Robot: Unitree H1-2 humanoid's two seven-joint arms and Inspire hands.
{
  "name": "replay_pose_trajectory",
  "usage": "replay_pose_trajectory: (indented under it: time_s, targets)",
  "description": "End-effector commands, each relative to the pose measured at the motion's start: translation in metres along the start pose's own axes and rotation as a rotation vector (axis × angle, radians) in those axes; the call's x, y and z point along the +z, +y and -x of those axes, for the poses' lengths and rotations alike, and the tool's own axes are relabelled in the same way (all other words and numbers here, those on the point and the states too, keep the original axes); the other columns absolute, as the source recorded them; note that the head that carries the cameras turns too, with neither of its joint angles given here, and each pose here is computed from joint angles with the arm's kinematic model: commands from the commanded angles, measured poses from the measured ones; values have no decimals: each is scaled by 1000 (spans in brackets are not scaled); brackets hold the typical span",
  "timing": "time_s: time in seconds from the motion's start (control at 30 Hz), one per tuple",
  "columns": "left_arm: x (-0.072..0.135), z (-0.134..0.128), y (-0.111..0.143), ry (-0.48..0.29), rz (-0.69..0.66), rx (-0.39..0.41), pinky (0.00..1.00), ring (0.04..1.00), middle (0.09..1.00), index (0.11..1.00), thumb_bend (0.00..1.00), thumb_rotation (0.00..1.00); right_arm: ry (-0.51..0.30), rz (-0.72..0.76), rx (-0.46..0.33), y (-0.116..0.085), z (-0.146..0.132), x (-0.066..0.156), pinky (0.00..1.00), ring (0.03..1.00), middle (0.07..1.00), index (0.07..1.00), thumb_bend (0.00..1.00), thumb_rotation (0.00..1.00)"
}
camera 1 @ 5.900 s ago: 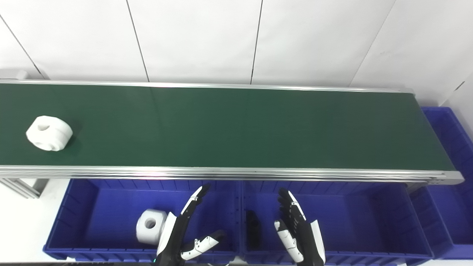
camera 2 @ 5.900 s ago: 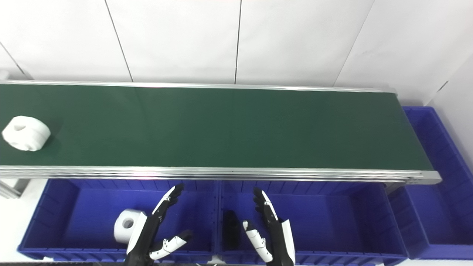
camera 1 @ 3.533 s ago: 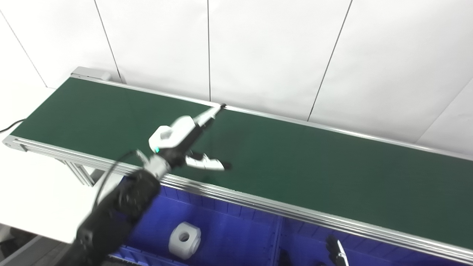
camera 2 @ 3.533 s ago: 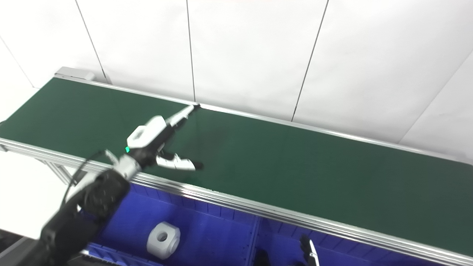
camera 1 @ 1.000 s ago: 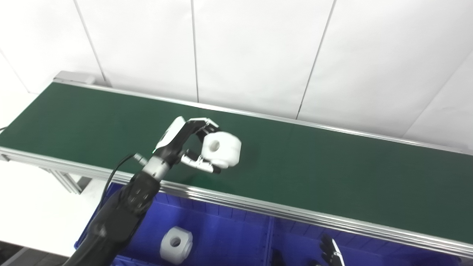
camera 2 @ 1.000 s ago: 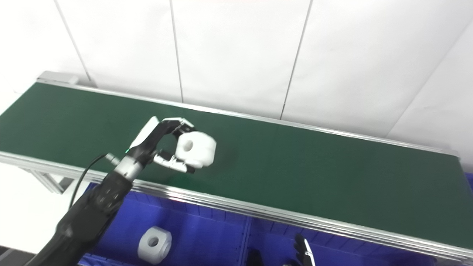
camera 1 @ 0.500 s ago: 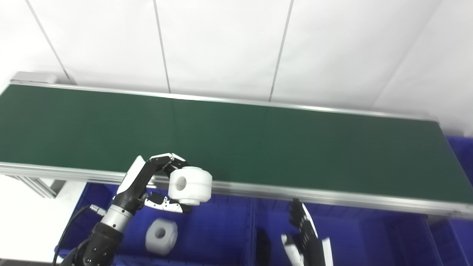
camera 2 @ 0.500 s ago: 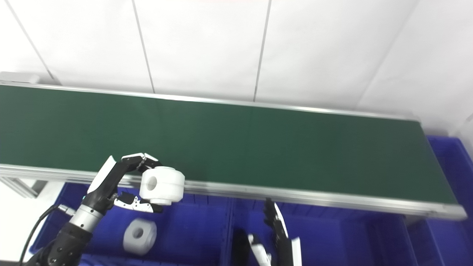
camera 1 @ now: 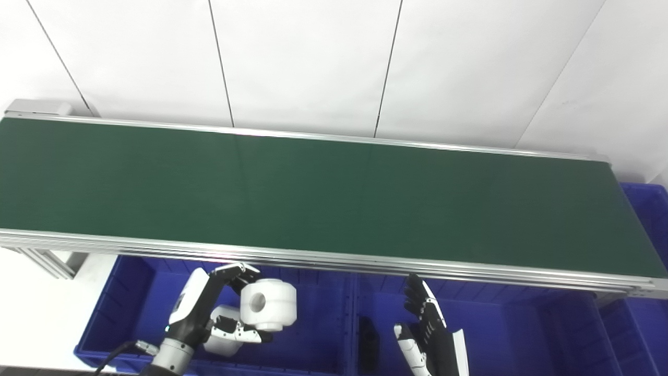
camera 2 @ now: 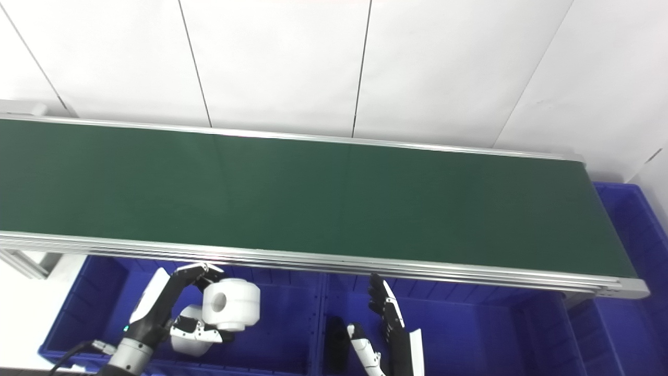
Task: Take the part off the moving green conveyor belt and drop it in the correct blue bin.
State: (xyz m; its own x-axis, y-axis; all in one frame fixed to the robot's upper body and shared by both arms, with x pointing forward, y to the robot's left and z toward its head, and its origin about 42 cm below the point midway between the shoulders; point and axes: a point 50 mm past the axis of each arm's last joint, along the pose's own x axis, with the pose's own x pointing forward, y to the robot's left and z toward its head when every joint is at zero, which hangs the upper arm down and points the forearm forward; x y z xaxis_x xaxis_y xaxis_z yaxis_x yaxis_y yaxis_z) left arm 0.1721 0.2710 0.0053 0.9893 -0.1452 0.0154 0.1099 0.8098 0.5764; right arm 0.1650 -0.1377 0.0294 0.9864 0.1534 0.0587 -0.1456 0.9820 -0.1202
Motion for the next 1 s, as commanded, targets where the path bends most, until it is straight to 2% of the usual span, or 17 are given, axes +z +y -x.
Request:
replay_pose_trajectory:
  time_s: [0.0, 0.03, 0.07, 0.1, 0.13, 0.2, 0.33, 0.43, 0.6, 0.63, 0.73, 0.8, 0.87, 0.97]
  targets:
    - [1, -9, 11, -60, -35, -4, 602, 631, 660, 497, 499, 55, -86, -18, -3, 2, -5, 12, 846, 887, 909, 913, 597, 806]
    - [0, -8, 9, -60, -56, -44, 607, 644, 670, 498, 499, 59, -86, -18, 1, 1, -5, 12, 846, 887, 910, 913, 597, 807]
    - [0, -8, 9, -60, -71, -71, 694, 722, 727, 500, 497, 78, -86, -18, 3, 1, -5, 12, 854, 892, 912, 916, 594, 804]
    - [1, -8, 8, -39, -91, -120, 724, 749, 747, 500, 497, 84, -85, -22, 5, 1, -5, 12, 857, 893, 913, 917, 593, 803]
    - [1, -7, 8, -10, -104, -167, 789, 804, 800, 662, 540, 324, -83, -27, 6, 0, -5, 12, 860, 896, 916, 917, 599, 802]
    - [3, -7, 7, 34, -120, -236, 886, 895, 895, 850, 637, 607, -80, -29, 3, 0, -4, 12, 859, 897, 916, 917, 605, 804]
    - [8, -7, 4, 35, -119, -282, 972, 967, 972, 961, 725, 767, -80, -20, -1, 0, -3, 11, 849, 891, 912, 914, 599, 800]
    - [15, -4, 3, 10, -74, -269, 992, 981, 985, 979, 744, 808, -75, -22, -6, 1, -3, 10, 847, 890, 909, 912, 602, 799]
    - [32, 2, -6, -81, 138, -169, 907, 943, 963, 949, 739, 715, -61, -37, -7, 1, -2, 8, 849, 890, 907, 906, 636, 784]
    - [35, 2, -7, -87, 154, -158, 902, 944, 965, 956, 740, 765, -61, -29, -9, 1, -2, 8, 844, 886, 905, 905, 640, 796]
    - [54, 1, -19, -125, 201, -100, 873, 921, 946, 947, 735, 810, -55, -21, -2, 1, -2, 5, 853, 892, 912, 911, 646, 804]
    - [64, 2, -29, -127, 294, -85, 867, 911, 933, 937, 738, 828, -53, -9, 1, 0, -2, 4, 857, 895, 914, 915, 650, 811]
    - [71, 2, -41, -116, 404, -83, 902, 931, 945, 939, 715, 783, -52, 6, 3, -1, -2, 3, 857, 895, 914, 918, 655, 821]
    - [74, 2, -53, -97, 490, -92, 938, 952, 958, 950, 680, 760, -49, 14, 3, -2, -2, 2, 861, 895, 914, 919, 659, 834]
